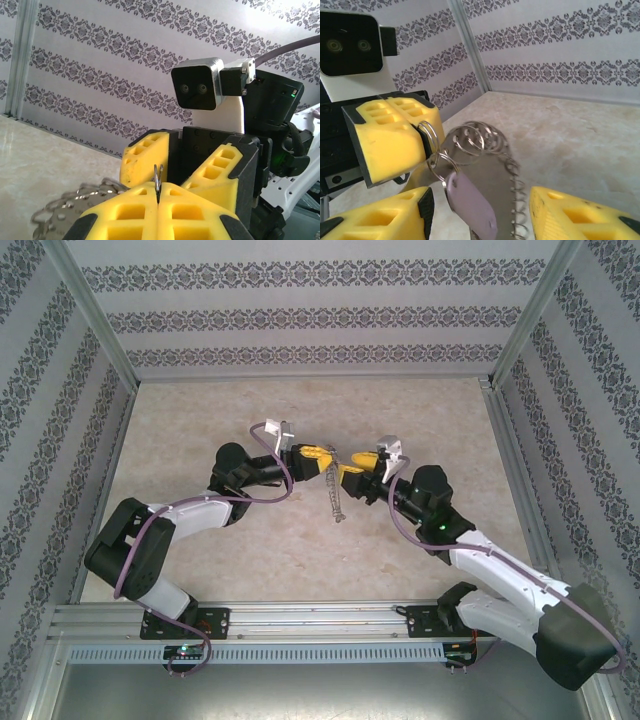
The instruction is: Put the keys on the keyring
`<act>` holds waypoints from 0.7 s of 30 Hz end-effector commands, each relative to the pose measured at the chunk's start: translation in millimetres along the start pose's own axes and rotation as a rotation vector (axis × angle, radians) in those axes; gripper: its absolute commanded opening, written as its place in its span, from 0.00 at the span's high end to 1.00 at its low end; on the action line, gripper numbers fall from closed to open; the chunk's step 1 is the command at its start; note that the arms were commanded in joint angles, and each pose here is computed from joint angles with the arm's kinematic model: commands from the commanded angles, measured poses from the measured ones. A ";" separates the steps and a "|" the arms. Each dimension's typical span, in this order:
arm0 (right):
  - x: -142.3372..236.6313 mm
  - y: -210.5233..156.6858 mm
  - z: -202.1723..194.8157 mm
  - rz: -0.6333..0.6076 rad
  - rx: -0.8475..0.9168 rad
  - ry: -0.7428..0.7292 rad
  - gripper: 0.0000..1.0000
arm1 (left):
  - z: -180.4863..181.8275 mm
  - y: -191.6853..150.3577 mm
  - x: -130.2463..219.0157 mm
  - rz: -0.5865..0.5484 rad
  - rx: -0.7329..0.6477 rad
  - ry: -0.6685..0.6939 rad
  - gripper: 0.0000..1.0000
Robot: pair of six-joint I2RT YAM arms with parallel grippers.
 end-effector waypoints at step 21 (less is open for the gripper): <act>-24.3 5.9 10.8 0.005 0.058 0.052 0.79 | 0.6 25.9 -2.0 -0.085 -0.073 -0.049 1.00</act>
Point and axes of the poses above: each hand's point on the last joint's axis, 136 mm out from that joint toward the fingers, its own x axis back along the fingers, its own z axis along the line the jaws close on, y = z × x, the point moved 9 cm from there along x, back along the fingers, and after that the axes turned 13 degrees about -x, right-handed, at the moved point
